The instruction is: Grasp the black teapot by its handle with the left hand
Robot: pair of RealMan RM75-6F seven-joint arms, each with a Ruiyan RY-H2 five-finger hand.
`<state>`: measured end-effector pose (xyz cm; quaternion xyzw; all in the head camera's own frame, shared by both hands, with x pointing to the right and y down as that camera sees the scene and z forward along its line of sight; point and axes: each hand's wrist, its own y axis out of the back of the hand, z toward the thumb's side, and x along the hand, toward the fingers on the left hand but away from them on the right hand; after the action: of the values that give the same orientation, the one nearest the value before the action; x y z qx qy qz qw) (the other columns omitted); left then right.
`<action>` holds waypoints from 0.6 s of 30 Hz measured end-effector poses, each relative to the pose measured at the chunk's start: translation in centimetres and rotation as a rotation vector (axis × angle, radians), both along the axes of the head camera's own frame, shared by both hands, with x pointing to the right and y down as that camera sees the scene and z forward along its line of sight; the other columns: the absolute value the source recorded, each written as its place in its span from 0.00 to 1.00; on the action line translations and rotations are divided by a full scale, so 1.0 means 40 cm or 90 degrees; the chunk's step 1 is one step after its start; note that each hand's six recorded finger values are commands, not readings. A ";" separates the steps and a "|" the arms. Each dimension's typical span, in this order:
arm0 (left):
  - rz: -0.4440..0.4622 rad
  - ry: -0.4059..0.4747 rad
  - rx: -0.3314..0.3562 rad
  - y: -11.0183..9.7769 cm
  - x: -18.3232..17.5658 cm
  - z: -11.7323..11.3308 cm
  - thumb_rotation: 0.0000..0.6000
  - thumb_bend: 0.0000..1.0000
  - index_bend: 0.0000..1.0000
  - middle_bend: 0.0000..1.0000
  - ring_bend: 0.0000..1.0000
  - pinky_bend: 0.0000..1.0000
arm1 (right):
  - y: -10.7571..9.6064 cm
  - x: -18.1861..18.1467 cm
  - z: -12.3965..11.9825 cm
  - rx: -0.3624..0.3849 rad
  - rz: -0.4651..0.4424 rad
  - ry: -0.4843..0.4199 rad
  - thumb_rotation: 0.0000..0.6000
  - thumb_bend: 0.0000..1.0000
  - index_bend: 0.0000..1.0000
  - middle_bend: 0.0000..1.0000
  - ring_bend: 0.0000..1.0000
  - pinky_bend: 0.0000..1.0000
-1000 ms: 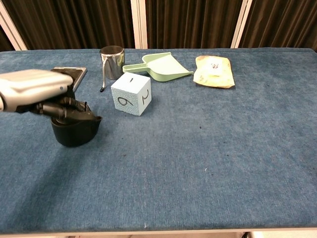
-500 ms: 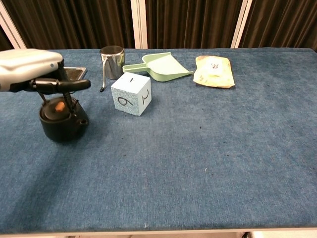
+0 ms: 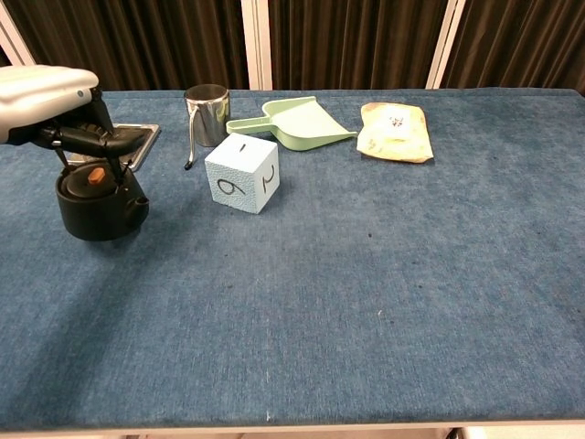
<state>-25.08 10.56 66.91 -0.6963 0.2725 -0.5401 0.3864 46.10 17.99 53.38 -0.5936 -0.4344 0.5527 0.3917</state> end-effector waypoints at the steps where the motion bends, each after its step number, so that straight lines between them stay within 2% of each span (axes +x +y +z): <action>1: -0.002 0.000 0.001 -0.002 -0.001 0.000 0.60 0.40 1.00 1.00 1.00 0.39 | 0.001 0.000 -0.001 0.000 0.000 0.000 1.00 0.08 0.00 0.02 0.00 0.00; 11: -0.005 -0.008 0.021 -0.019 -0.009 -0.006 0.66 0.42 1.00 1.00 1.00 0.45 | 0.007 -0.001 -0.003 0.002 0.000 -0.002 1.00 0.08 0.00 0.02 0.00 0.00; 18: 0.008 -0.024 0.037 -0.029 0.001 -0.013 0.65 0.43 1.00 1.00 1.00 0.48 | 0.010 0.000 -0.004 0.002 0.001 -0.002 1.00 0.08 0.00 0.02 0.00 0.00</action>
<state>-25.06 9.40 66.39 -0.6761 0.2762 -0.5427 0.4149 46.08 18.38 53.23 -0.5935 -0.4368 0.5512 0.3914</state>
